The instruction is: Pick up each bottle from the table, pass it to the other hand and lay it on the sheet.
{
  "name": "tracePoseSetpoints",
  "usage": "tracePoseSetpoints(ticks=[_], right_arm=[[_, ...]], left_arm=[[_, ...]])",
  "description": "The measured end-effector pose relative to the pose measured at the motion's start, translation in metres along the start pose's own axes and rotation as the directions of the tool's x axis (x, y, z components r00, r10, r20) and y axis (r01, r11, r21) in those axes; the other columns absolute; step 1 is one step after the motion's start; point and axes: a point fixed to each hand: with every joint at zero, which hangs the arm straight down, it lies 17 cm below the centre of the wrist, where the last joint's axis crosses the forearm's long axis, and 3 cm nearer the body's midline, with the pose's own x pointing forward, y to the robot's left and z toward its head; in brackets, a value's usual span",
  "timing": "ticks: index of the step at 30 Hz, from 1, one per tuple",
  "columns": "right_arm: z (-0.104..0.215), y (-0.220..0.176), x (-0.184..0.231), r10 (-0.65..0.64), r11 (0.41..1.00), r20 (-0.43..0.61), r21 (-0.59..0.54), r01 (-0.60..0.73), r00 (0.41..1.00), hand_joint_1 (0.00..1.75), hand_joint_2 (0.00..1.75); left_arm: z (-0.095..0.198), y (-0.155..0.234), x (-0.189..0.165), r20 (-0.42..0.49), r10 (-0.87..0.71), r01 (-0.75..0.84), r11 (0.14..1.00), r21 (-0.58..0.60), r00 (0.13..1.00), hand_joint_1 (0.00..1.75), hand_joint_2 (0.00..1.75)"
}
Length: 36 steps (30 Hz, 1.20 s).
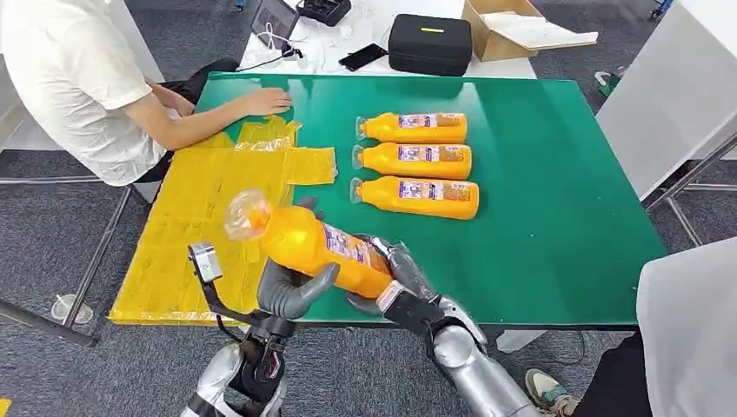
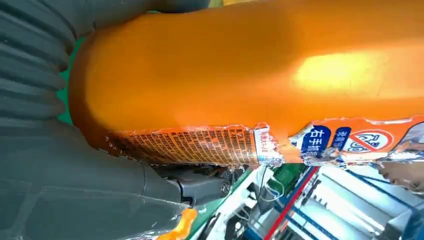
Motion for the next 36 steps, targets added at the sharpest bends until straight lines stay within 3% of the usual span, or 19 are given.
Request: tracePoseSetpoints(ticks=[9, 15, 16, 19, 20, 25, 26, 27, 32, 34, 35, 36], right_arm=[[-0.008, 0.006, -0.005, -0.063, 0.997, -0.024, 0.034, 0.063, 0.998, 1.66, 1.75], [-0.008, 0.010, -0.009, -0.092, 0.995, -0.038, 0.038, 0.093, 0.995, 1.43, 1.75], [-0.008, 0.011, -0.010, -0.095, 0.995, -0.039, 0.038, 0.097, 0.995, 1.29, 1.75], [-0.007, 0.013, -0.011, -0.101, 0.994, -0.046, 0.040, 0.103, 0.994, 1.27, 1.75], [-0.007, 0.013, -0.012, -0.102, 0.994, -0.048, 0.040, 0.104, 0.994, 0.68, 1.75], [-0.004, 0.015, -0.018, -0.109, 0.993, -0.064, 0.043, 0.111, 0.992, 0.68, 1.75], [-0.003, 0.015, -0.019, -0.110, 0.993, -0.067, 0.043, 0.113, 0.992, 0.12, 1.75], [-0.003, 0.016, -0.019, -0.110, 0.993, -0.069, 0.043, 0.113, 0.991, 0.00, 1.75], [0.000, 0.011, -0.025, -0.085, 0.996, -0.081, 0.012, 0.086, 0.993, 0.00, 1.75], [0.004, -0.003, -0.030, 0.019, 0.997, -0.081, -0.071, -0.024, 0.997, 0.00, 1.75], [0.006, -0.015, -0.031, 0.087, 0.987, -0.081, -0.127, -0.097, 0.993, 0.00, 0.00], [0.009, -0.025, -0.031, 0.141, 0.973, -0.082, -0.175, -0.153, 0.987, 0.00, 0.00]], left_arm=[[-0.007, -0.002, 0.010, 0.050, -0.015, 0.015, 1.000, -0.004, 0.999, 1.75, 1.75], [-0.007, -0.001, 0.011, 0.056, -0.024, 0.025, 1.000, -0.006, 0.998, 1.75, 1.75], [-0.007, -0.001, 0.011, 0.056, -0.029, 0.030, 1.000, -0.008, 0.998, 1.75, 1.75], [-0.006, -0.001, 0.008, 0.050, -0.055, 0.056, 0.998, -0.009, 0.997, 1.75, 1.75], [-0.006, -0.001, 0.007, 0.049, -0.067, 0.068, 0.998, -0.010, 0.997, 1.75, 1.75], [-0.005, -0.003, 0.002, 0.047, -0.129, 0.130, 0.991, -0.021, 0.991, 1.75, 1.75], [-0.005, -0.003, 0.001, 0.045, -0.132, 0.133, 0.991, -0.021, 0.990, 1.75, 1.75], [-0.004, -0.003, 0.000, 0.044, -0.134, 0.135, 0.991, -0.020, 0.990, 1.75, 1.75], [-0.004, 0.000, 0.000, 0.055, -0.188, 0.189, 0.982, -0.005, 0.981, 1.75, 1.75], [-0.005, 0.008, 0.002, 0.075, -0.342, 0.340, 0.940, 0.037, 0.937, 1.75, 1.75], [-0.005, 0.013, 0.003, 0.083, -0.433, 0.429, 0.901, 0.059, 0.898, 1.75, 1.75], [-0.005, 0.017, 0.005, 0.088, -0.498, 0.493, 0.867, 0.077, 0.862, 1.75, 1.75]])
